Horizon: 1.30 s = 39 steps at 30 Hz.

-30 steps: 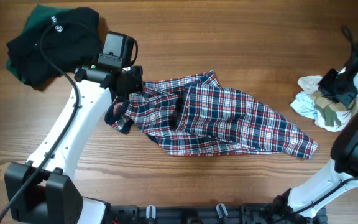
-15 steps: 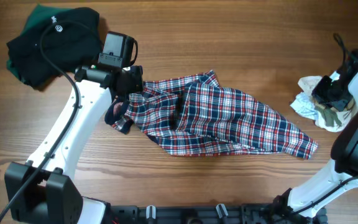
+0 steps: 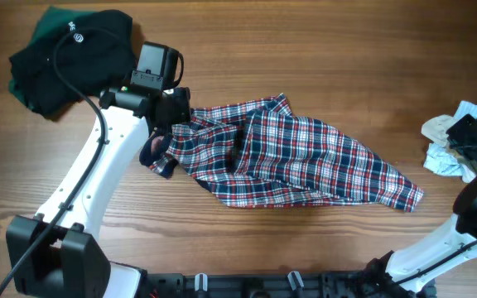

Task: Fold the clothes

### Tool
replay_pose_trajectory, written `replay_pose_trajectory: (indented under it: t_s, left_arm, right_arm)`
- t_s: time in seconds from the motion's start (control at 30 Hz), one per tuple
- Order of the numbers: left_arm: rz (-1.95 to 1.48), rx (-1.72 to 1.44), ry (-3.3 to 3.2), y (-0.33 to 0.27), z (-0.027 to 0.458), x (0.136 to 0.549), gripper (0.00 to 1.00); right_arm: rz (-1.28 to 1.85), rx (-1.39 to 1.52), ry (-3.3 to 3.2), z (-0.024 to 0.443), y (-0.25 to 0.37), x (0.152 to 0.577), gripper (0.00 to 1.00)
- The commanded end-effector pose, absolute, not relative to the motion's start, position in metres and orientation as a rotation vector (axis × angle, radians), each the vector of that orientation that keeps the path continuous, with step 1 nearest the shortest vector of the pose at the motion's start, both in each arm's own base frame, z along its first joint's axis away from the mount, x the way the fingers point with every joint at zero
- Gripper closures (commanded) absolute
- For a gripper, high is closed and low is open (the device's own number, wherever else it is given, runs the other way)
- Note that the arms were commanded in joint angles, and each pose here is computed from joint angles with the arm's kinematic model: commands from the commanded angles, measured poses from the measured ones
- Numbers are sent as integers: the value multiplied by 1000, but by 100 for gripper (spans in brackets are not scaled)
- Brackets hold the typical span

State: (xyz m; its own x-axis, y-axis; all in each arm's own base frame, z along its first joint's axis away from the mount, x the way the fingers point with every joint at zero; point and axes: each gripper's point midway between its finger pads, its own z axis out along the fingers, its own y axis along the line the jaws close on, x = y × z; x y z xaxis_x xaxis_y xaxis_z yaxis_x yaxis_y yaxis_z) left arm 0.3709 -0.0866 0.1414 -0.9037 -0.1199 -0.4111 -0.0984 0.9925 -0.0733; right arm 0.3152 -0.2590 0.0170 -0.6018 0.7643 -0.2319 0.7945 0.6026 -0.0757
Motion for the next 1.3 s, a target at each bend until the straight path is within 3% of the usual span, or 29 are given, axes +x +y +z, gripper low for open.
replay_pose_trajectory:
  t_s: [0.0, 0.03, 0.1, 0.13, 0.2, 0.27, 0.4, 0.47, 0.67, 0.8, 0.9, 1.07, 1.27]
  left_arm:
    - [-55, -155, 2664, -83, 150, 382, 92]
    - [-57, -155, 2660, -83, 151, 383, 80]
    - [-61, -155, 2648, -84, 154, 384, 74]
    - [-66, -155, 2637, -84, 158, 384, 69]
    - [-78, -155, 2609, -84, 168, 384, 51]
    - [-102, -154, 2552, -84, 190, 383, 38]
    - [-117, -154, 2537, -84, 199, 379, 36]
    - [-103, -153, 2573, -84, 190, 378, 32]
    - [-68, -156, 2656, -83, 161, 379, 30]
    - [-43, -176, 2724, -77, 138, 380, 36]
    - [-69, -171, 2767, -82, 123, 381, 51]
    - [-76, -154, 2787, -84, 115, 382, 63]
    - [-79, -147, 2773, -85, 116, 386, 59]
  right_arm:
    - [-42, 1223, 2609, 41, -238, 347, 63]
    - [4, 1168, 2603, 50, -231, 355, 53]
    - [115, 1050, 2574, 74, -214, 370, 15]
    - [197, 981, 2547, 92, -201, 377, 7]
    - [307, 904, 2509, 116, -184, 382, 0]
    - [417, 863, 2488, 141, -162, 377, 1]
    - [459, 810, 2624, 131, -134, 357, 0]
    - [493, 767, 2700, 116, -113, 350, 0]
    - [538, 727, 2799, 65, -71, 336, 0]
    - [574, 679, 2830, 49, -51, 329, 1]
    - [644, 548, 2849, 52, -26, 332, 2]
    - [733, 220, 2853, 63, 30, 337, 5]
    - [736, -378, 2698, 112, 113, 326, 5]
